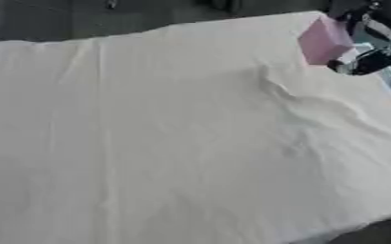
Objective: Pick up the objects with one hand, pass them to the other hand, and then place them into the box on the other side of the table.
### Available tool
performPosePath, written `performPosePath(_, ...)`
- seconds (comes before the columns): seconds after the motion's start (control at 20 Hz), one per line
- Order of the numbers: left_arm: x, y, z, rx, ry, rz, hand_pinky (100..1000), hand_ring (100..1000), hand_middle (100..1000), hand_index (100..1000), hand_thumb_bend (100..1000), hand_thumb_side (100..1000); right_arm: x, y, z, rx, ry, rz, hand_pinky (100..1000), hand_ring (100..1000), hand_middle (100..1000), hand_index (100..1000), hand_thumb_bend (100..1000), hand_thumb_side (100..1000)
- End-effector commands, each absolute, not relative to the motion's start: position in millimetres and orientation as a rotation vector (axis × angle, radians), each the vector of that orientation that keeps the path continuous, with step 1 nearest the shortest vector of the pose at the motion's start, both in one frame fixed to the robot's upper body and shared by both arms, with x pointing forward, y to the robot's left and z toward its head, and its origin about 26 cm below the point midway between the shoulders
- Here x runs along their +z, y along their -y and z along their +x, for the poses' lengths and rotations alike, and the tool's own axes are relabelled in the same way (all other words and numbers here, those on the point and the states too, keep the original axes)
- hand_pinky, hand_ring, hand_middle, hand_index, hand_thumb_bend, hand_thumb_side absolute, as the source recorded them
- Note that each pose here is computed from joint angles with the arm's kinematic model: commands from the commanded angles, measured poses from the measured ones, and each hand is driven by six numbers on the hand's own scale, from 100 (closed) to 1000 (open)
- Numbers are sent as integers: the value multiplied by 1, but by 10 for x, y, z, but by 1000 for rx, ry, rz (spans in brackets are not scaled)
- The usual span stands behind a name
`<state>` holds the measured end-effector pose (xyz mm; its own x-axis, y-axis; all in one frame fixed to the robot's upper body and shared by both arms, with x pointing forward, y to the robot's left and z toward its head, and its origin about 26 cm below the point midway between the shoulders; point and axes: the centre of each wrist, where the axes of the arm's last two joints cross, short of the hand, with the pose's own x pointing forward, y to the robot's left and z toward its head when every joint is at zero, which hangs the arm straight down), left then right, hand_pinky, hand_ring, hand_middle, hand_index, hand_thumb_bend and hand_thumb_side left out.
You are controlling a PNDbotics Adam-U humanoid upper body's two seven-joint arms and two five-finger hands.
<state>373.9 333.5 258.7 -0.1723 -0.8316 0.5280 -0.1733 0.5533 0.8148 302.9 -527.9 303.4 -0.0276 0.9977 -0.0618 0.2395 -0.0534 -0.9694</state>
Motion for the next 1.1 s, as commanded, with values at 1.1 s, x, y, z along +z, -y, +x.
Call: performPosePath(1.1, 3010, -3404, 3722, -617, 1816, 953, 886, 743, 746, 749, 101, 605, 2783, 4305, 3622, 1025, 1574, -1275, 845, 754, 494, 600, 394, 100)
